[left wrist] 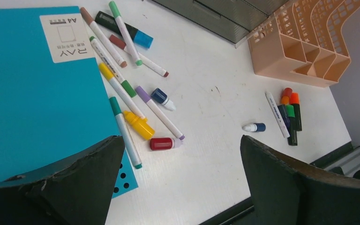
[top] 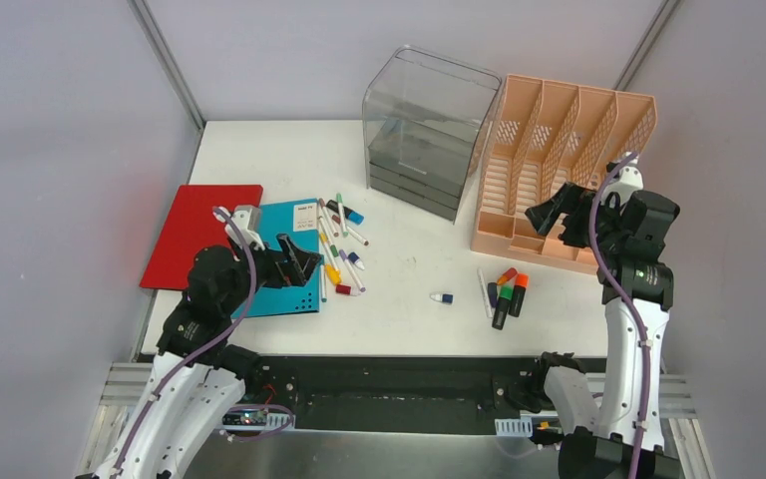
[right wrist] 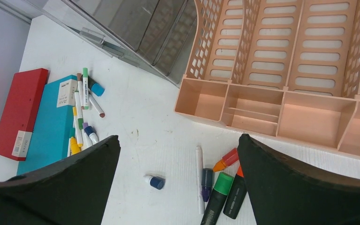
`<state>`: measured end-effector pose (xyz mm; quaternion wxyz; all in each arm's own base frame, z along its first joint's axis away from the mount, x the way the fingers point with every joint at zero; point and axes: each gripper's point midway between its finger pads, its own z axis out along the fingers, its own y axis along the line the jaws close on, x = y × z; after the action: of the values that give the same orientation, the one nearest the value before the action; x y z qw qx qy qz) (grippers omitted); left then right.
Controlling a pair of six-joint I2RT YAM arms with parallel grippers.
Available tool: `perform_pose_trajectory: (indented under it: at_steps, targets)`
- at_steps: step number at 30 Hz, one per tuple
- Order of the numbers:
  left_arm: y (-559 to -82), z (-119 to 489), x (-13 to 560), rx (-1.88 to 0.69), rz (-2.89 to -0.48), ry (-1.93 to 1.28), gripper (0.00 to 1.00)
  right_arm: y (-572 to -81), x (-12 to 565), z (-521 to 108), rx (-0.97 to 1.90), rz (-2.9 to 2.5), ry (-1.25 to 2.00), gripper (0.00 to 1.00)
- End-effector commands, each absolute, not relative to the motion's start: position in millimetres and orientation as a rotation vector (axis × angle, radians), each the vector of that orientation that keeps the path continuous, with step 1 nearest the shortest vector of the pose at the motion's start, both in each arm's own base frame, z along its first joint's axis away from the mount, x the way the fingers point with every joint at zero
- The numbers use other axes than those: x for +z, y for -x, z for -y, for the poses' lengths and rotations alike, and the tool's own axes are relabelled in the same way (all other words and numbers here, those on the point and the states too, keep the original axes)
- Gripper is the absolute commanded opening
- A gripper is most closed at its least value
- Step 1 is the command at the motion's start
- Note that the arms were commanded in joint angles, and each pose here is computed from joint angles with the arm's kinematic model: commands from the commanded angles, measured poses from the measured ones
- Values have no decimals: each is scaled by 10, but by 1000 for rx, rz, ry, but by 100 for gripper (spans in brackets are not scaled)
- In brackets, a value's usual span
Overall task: Organize the desk
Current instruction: Pick up the folder from the center of the board.
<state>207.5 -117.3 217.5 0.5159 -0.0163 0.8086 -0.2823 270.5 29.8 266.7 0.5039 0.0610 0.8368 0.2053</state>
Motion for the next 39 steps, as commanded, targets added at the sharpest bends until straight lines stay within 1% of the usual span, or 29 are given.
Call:
perform_pose_trajectory:
  at_steps: [1,6,10,16,24,26,31,36,39]
  targets:
    - [-2071,1320,2100,-787,-1964,73,99,-2691,2751,-325,513,-1995,-140,100]
    - [-2034,1383,1882,-854,-2050,173,99,-2694,2694,-336,518,-2008,-122,100]
    - [-1981,1462,1781,-930,-2106,244,99,-2657,2663,-440,576,-2008,-57,100]
    - [-1923,1562,1782,-1026,-2144,306,99,-2576,2576,-599,654,-1998,85,100]
    - [-1795,1641,1809,-1127,-2189,374,99,-2316,2537,-956,876,-1926,362,100]
    - [-1762,1637,1802,-1142,-2195,411,99,-2300,2529,-963,875,-1923,383,100]
    - [-1699,1588,1699,-1139,-2225,537,99,-2270,2495,-967,861,-1925,426,100]
    - [-1623,1480,1462,-1026,-2352,694,97,-2222,2467,-1013,886,-1912,473,100]
    - [-1554,1425,1351,-952,-2435,784,93,-2226,2447,-1010,875,-1916,480,100]
